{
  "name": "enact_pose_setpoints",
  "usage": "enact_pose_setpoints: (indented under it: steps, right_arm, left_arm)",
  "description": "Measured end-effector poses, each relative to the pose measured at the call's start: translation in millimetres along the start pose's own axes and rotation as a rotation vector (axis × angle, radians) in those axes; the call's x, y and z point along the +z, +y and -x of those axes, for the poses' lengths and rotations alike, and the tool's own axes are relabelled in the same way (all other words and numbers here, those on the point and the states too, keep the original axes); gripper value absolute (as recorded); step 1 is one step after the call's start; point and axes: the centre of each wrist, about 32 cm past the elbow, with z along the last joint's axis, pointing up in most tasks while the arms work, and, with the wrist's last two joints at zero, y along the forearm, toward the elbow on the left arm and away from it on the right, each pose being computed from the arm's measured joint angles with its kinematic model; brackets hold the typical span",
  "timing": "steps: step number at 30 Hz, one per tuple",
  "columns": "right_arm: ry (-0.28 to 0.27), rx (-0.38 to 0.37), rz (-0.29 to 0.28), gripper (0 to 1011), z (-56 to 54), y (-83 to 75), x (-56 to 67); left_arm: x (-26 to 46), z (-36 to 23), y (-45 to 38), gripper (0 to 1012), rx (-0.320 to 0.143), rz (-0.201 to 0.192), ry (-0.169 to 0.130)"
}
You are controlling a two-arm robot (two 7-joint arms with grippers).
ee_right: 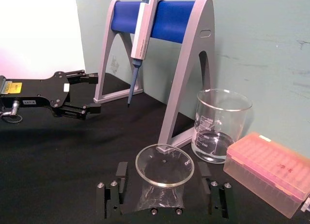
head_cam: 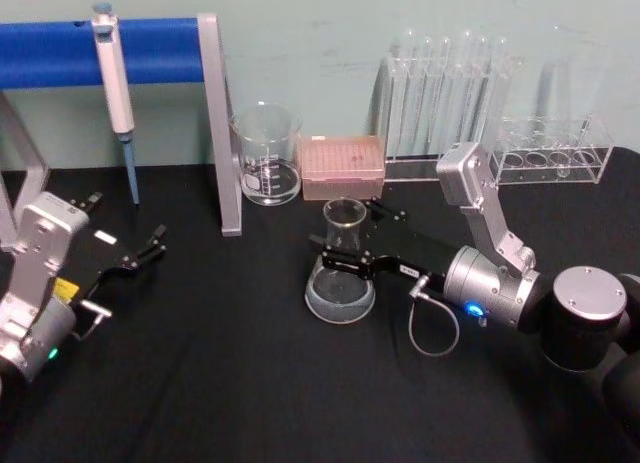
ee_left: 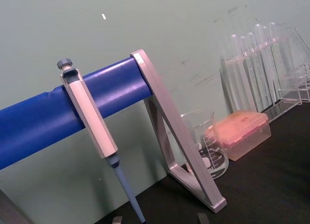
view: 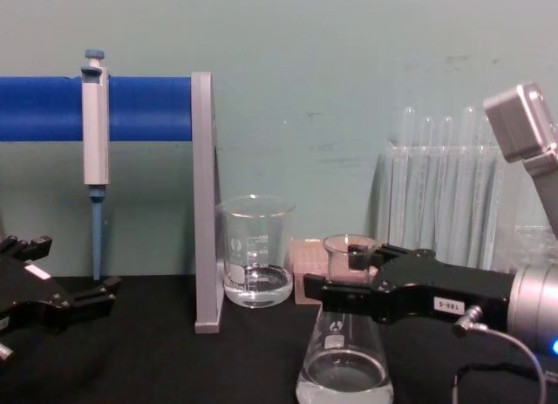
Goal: Grasp the erlenmeyer flask with one hand, shake it three times, then place it back.
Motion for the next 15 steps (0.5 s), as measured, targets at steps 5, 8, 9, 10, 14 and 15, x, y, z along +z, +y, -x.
enact_pose_setpoints:
  steps: [5, 8, 9, 10, 14, 15]
  right_arm:
    - [0.000, 0.000, 0.000, 799, 0.1, 0.0, -0.1]
    - [0.001, 0.000, 0.000, 706, 0.1, 0.0, -0.1]
    - [0.001, 0.000, 0.000, 676, 0.1, 0.0, -0.1]
    - [0.001, 0.000, 0.000, 626, 0.1, 0.0, -0.1]
    - [0.001, 0.000, 0.000, 504, 0.1, -0.1, -0.1]
    - [0.001, 0.000, 0.000, 486, 0.1, 0.0, -0.1]
  left_arm:
    - [0.0, 0.0, 0.0, 1001, 0.000, 0.000, 0.000]
    - [0.0, 0.0, 0.0, 1001, 0.000, 0.000, 0.000]
    - [0.0, 0.0, 0.0, 1001, 0.000, 0.000, 0.000]
    - [0.0, 0.0, 0.0, 1001, 0.000, 0.000, 0.000]
    - [0.0, 0.0, 0.0, 1001, 0.000, 0.000, 0.000]
    - [0.0, 0.0, 0.0, 1001, 0.000, 0.000, 0.000]
